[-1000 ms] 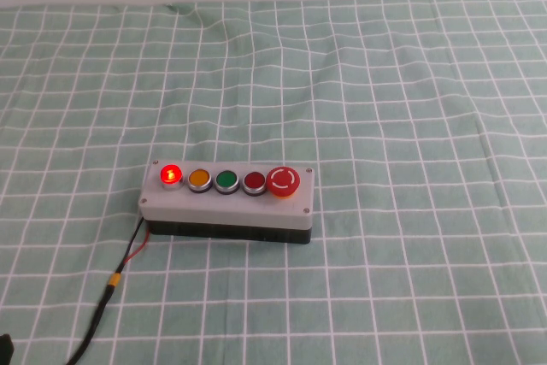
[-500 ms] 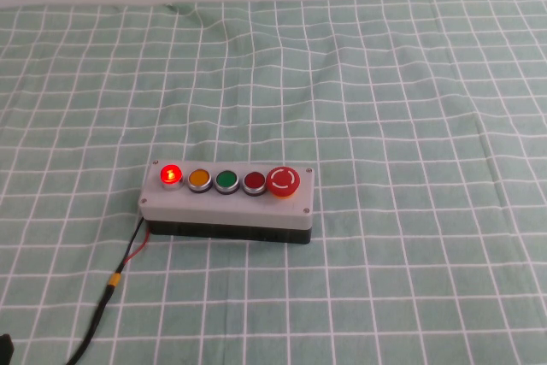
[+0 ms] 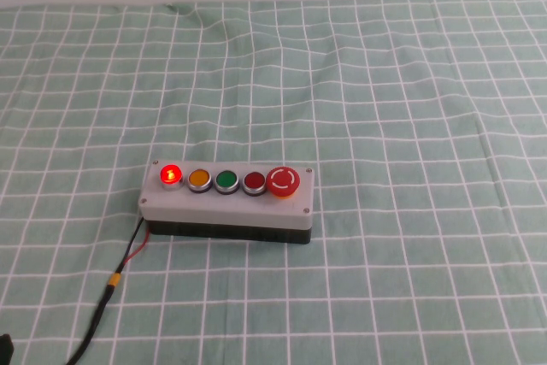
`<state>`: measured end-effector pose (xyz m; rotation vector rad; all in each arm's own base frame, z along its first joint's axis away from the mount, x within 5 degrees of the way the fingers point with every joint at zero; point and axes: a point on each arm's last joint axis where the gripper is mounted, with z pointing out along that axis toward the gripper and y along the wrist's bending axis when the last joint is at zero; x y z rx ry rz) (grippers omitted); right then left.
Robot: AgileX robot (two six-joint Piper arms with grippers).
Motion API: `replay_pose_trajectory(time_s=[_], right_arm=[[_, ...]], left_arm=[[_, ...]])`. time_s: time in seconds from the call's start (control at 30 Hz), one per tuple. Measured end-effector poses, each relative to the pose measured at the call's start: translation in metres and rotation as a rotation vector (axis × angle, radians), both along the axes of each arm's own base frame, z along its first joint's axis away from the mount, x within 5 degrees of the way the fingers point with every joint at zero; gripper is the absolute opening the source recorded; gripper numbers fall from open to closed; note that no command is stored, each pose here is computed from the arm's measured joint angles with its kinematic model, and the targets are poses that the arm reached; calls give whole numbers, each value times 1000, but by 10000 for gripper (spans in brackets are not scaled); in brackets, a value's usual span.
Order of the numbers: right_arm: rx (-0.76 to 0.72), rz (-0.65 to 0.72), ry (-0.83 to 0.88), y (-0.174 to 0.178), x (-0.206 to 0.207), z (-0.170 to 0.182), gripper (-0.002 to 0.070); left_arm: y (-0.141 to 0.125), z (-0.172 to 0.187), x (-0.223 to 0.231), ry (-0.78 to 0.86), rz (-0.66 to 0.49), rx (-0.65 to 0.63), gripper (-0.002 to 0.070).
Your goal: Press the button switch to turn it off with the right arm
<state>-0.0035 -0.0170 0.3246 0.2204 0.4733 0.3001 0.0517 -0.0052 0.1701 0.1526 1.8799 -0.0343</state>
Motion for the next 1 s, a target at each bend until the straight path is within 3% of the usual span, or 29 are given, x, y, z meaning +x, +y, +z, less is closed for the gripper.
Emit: replay_pose_trajectory(time_s=[0.27, 0.47, 0.67, 0.83, 1.0], right_arm=[[-122, 142, 338, 13, -11, 76, -16], [-187, 175, 628, 21, 21, 109, -16], [-274, 203, 992, 30, 70, 118, -16], [-270, 203, 1010, 32, 93, 124, -16], [-183, 304, 1006, 37, 111, 125, -16]], left_arm=[[0, 0, 0, 0, 0, 0, -3], [0, 0, 0, 0, 0, 0, -3], [0, 0, 0, 0, 0, 0, -3], [0, 0, 0, 0, 0, 0, -3], [0, 0, 0, 0, 0, 0, -3]])
